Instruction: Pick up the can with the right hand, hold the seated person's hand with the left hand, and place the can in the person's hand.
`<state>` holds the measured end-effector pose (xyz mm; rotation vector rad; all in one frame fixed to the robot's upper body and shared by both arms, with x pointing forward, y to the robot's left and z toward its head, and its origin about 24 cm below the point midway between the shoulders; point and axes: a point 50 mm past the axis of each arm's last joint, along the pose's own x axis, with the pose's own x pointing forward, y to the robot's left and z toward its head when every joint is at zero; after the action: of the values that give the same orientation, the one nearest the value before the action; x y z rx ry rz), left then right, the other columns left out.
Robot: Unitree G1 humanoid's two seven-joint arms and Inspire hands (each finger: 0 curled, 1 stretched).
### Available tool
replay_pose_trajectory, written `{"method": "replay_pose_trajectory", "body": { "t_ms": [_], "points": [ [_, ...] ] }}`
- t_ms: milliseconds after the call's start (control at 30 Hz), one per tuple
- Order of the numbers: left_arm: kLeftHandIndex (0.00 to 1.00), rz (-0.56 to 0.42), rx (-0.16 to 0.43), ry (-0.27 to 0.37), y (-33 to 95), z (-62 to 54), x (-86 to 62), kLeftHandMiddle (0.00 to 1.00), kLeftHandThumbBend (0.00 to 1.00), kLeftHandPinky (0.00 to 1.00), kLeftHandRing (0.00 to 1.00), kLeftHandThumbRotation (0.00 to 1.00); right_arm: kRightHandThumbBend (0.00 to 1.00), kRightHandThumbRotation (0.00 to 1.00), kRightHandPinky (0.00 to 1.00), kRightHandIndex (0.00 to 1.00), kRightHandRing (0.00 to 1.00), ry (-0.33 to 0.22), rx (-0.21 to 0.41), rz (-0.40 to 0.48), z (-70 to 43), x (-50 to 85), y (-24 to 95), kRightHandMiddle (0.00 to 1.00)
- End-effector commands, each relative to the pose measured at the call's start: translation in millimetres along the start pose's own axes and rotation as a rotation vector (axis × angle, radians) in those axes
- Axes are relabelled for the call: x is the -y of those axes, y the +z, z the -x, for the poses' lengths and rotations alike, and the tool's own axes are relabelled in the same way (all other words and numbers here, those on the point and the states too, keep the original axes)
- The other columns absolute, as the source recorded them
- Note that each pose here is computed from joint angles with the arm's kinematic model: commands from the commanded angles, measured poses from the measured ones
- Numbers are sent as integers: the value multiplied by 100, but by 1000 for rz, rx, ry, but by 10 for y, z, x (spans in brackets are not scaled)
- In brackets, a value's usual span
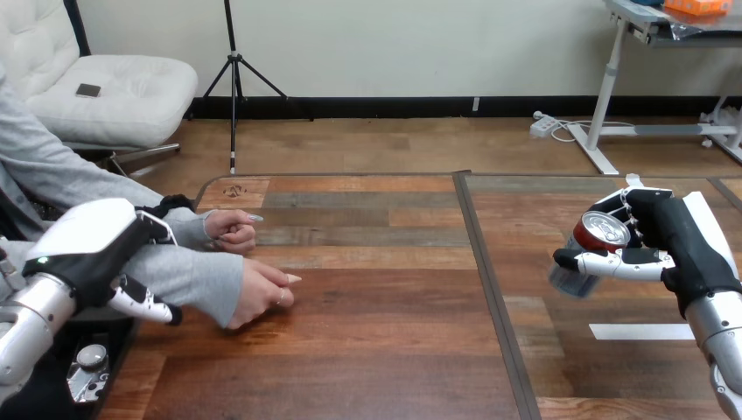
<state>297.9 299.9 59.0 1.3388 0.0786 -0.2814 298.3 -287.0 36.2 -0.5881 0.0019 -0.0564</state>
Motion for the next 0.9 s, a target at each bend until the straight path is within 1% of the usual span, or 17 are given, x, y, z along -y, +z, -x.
{"method": "replay_pose_trajectory", "body": {
  "t_ms": [0, 333, 367, 600, 733, 867],
  "points": [
    [48, 31, 101, 149, 200, -62, -344, 43, 76, 32, 37, 0, 79, 0, 36, 44, 38, -68, 154, -9, -188, 101, 364, 42],
    [47, 46, 156, 219, 299, -19, -460, 42, 74, 31, 36, 0, 79, 0, 36, 44, 37, -63, 165, -25, -206, 66, 393, 42],
    [47, 49, 168, 235, 317, -11, -476, 42, 73, 31, 36, 0, 79, 0, 36, 44, 37, -62, 169, -27, -208, 59, 399, 42],
    [46, 52, 209, 292, 400, 23, -548, 41, 75, 30, 35, 0, 79, 0, 36, 44, 38, -61, 183, -25, -220, 19, 433, 42],
    [46, 54, 221, 308, 440, 39, -577, 40, 75, 29, 34, 0, 79, 0, 36, 44, 37, -62, 188, -34, -230, -9, 445, 42],
    [45, 75, 247, 329, 496, 51, -606, 40, 74, 29, 33, 0, 79, 0, 35, 44, 37, -60, 199, -43, -246, -62, 484, 42]
  ]
}}
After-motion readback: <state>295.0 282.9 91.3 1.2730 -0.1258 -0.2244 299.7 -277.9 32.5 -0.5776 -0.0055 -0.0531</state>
